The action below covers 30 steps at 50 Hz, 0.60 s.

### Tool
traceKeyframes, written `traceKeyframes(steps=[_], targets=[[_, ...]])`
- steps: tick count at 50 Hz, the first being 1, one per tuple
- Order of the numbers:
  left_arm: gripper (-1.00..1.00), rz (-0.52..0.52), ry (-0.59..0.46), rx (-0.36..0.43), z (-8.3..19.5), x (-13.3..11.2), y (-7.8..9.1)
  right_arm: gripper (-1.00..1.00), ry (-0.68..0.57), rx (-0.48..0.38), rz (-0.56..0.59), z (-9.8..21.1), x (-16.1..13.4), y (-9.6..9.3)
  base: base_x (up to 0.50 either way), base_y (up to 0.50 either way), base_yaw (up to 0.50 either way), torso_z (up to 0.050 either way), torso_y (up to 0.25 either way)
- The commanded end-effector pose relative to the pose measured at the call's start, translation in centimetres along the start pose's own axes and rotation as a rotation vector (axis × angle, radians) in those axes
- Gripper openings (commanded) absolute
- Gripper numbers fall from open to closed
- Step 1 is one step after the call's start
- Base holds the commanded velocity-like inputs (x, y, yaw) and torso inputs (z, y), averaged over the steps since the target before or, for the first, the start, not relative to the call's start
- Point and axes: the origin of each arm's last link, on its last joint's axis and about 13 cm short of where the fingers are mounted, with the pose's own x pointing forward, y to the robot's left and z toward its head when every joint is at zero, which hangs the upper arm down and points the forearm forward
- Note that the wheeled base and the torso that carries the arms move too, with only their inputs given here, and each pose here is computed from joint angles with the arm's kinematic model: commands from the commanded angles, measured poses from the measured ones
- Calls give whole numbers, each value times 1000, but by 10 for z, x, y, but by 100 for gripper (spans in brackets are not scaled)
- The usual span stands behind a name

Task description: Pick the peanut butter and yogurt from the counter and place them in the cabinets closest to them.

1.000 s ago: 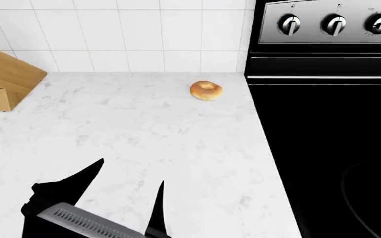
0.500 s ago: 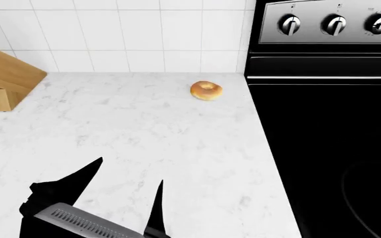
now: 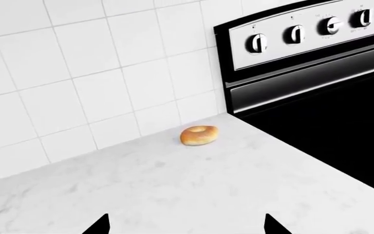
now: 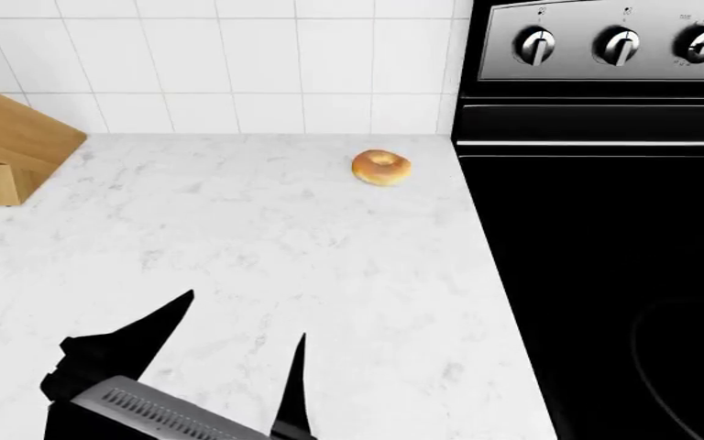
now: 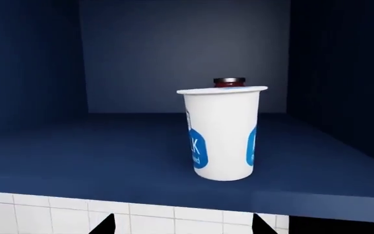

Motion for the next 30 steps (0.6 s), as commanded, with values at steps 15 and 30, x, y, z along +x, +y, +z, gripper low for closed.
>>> traceKeyframes(steps=[15,30], targets=[[100,-8,0,-3,1,1,-2,100,-5,8,18,-12,-26,-12,0,0,0,0,0],[100,-9,0,2,5,5,-3,100,12,2,87,-34,-63,-16,0,0,0,0,0]])
